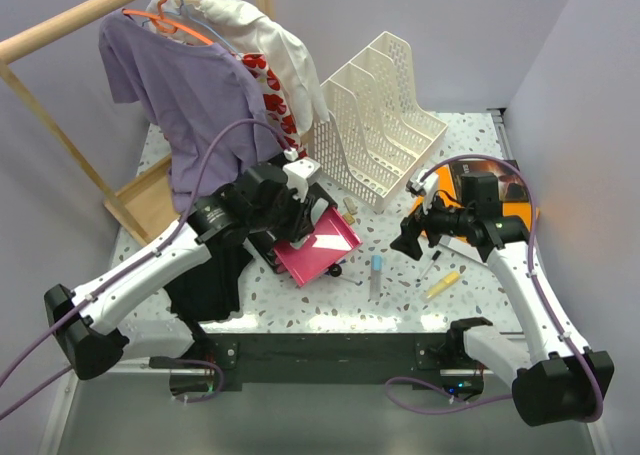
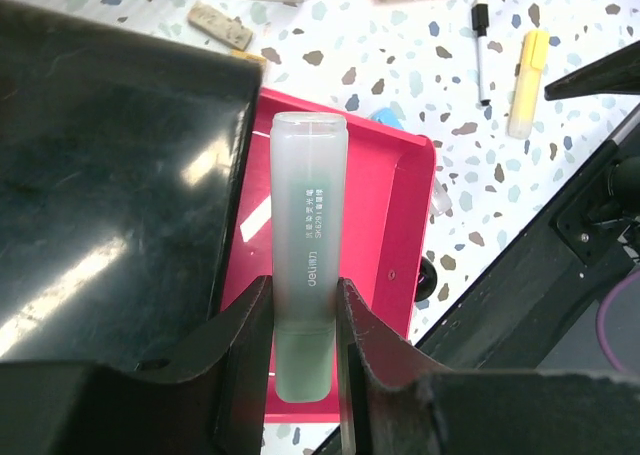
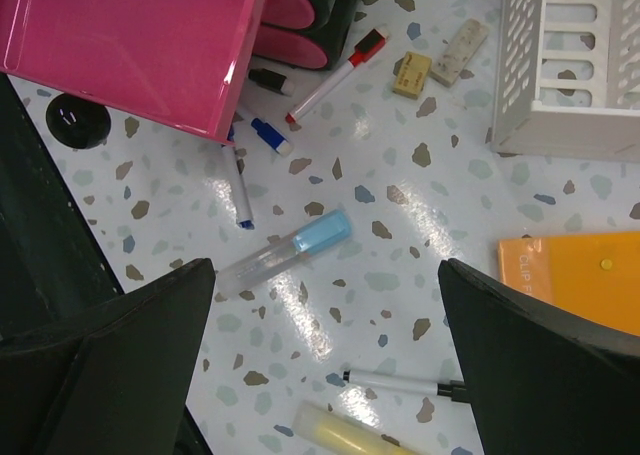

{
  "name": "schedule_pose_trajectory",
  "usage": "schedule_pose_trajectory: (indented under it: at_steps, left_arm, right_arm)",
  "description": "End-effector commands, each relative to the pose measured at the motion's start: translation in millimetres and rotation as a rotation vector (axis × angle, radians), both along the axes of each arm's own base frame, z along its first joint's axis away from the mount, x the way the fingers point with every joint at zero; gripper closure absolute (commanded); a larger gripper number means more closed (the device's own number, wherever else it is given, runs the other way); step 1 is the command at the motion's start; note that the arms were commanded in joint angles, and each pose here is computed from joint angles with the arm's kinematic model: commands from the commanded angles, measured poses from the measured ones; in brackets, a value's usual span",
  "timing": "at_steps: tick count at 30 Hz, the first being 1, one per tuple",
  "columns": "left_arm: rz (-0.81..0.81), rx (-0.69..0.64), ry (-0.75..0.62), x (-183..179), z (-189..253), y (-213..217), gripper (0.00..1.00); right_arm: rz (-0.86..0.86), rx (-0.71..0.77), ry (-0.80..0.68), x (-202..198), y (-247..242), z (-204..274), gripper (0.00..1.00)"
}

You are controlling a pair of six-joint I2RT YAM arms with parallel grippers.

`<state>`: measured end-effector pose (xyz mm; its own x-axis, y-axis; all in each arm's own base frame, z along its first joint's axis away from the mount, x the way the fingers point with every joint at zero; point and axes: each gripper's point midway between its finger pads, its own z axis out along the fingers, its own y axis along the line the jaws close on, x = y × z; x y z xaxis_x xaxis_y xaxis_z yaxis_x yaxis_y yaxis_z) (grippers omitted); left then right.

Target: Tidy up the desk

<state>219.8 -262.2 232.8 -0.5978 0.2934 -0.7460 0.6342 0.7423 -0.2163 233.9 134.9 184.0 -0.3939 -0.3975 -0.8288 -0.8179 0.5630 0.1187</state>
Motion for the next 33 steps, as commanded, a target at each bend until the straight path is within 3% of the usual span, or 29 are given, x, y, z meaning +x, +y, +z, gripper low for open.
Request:
schedule_pose_trajectory:
  at_steps: [1, 13, 14, 15, 17, 23, 27, 28, 31, 33]
  left_arm:
    - [-0.094, -0.051, -0.082, 2.8, 23.9, -20.3, 0.87]
    - [-0.089, 0.046, -0.060, 8.5, -6.9, -22.9, 0.58]
    - [-0.086, 0.048, -0.067, 9.1, -5.5, -21.9, 0.54]
    - [-0.085, 0.050, -0.078, 10.0, -3.4, -20.7, 0.42]
    - [-0.083, 0.040, -0.106, 10.7, 4.8, -18.5, 0.36]
    - [-0.083, -0.010, -0.217, 10.1, 30.2, -8.9, 0.31]
    - [0.037, 0.017, -0.388, 22.9, 45.0, 25.6, 0.21]
    - [0.070, -0.029, -0.453, 21.9, 62.5, 34.9, 0.19]
    - [0.155, -0.061, -0.547, 18.3, 66.7, 62.8, 0.13]
    - [0.196, -0.069, -0.582, 12.3, 59.1, 80.7, 0.09]
  right_arm:
    - [0.016, 0.001, -0.024, 1.9, 0.4, 1.1, 0.01]
    - [0.006, -0.010, -0.014, 4.0, -2.8, -4.2, 0.01]
    - [0.007, -0.012, -0.014, 3.8, -3.3, -4.6, 0.01]
    - [0.014, -0.012, -0.011, 2.7, -2.6, -5.6, 0.01]
    - [0.033, -0.014, -0.009, 0.2, -1.9, -7.5, 0.01]
    - [0.222, -0.036, 0.000, -23.1, 3.2, -21.7, 0.01]
    - [0.238, -0.115, 0.018, -19.8, -6.7, -30.7, 0.01]
    - [0.237, -0.146, 0.028, -18.8, -10.9, -34.8, 0.01]
    - [0.337, -0.238, 0.063, -29.5, -22.7, -50.1, 0.01]
    - [0.529, -0.339, 0.095, -52.4, -38.6, -66.3, 0.01]
